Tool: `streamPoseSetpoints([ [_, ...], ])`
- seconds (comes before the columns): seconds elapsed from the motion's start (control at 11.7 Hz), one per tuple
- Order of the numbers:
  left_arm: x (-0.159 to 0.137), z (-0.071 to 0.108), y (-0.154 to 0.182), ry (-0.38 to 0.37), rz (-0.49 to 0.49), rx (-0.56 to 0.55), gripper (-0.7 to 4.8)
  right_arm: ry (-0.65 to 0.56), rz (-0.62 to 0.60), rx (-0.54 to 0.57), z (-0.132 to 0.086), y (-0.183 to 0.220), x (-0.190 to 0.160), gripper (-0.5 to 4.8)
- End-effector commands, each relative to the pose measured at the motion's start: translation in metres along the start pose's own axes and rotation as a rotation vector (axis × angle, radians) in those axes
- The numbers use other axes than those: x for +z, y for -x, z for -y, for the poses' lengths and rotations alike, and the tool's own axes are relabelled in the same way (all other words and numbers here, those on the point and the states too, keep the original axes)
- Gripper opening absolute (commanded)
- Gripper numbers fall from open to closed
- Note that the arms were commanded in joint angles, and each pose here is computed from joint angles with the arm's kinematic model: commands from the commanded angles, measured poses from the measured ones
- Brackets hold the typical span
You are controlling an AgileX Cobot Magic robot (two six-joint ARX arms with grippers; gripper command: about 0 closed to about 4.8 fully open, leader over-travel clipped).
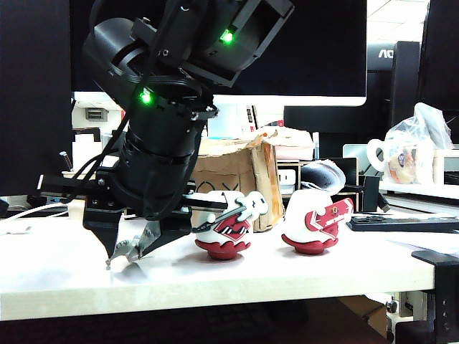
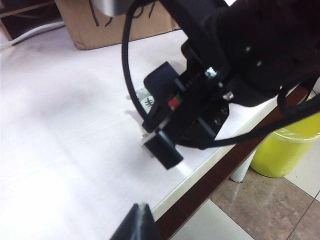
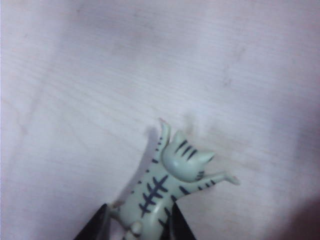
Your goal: Put the doll that is least similar in size compared to the others into the paper box.
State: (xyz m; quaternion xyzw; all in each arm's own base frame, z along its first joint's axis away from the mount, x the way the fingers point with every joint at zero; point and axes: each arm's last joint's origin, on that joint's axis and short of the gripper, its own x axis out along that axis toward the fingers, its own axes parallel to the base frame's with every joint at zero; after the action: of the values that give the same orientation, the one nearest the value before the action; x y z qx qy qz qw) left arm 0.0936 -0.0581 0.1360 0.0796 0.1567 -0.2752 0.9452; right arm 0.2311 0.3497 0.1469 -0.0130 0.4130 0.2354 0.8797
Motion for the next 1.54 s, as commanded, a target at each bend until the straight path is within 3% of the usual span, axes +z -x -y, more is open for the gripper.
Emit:
streamPoseSetpoints([
  [0.09, 0.002, 0.000, 0.000, -0.002, 0.014, -0.001, -0.05, 0.002, -0.022, 0.018, 0.000, -0.001, -0.002, 0.80],
  [0.94, 0.002, 0.000, 0.001, -0.002, 0.026, 0.000, -0.05, -0.019, 0.063, 0.115, -0.019, 0.037, 0.050, 0.80],
  [1.54, 0.008, -0.001, 0.006, -0.003, 0.101, 0.005, -0.05, -0.055, 0.183, 0.153, -0.011, 0.082, 0.078, 0.80],
])
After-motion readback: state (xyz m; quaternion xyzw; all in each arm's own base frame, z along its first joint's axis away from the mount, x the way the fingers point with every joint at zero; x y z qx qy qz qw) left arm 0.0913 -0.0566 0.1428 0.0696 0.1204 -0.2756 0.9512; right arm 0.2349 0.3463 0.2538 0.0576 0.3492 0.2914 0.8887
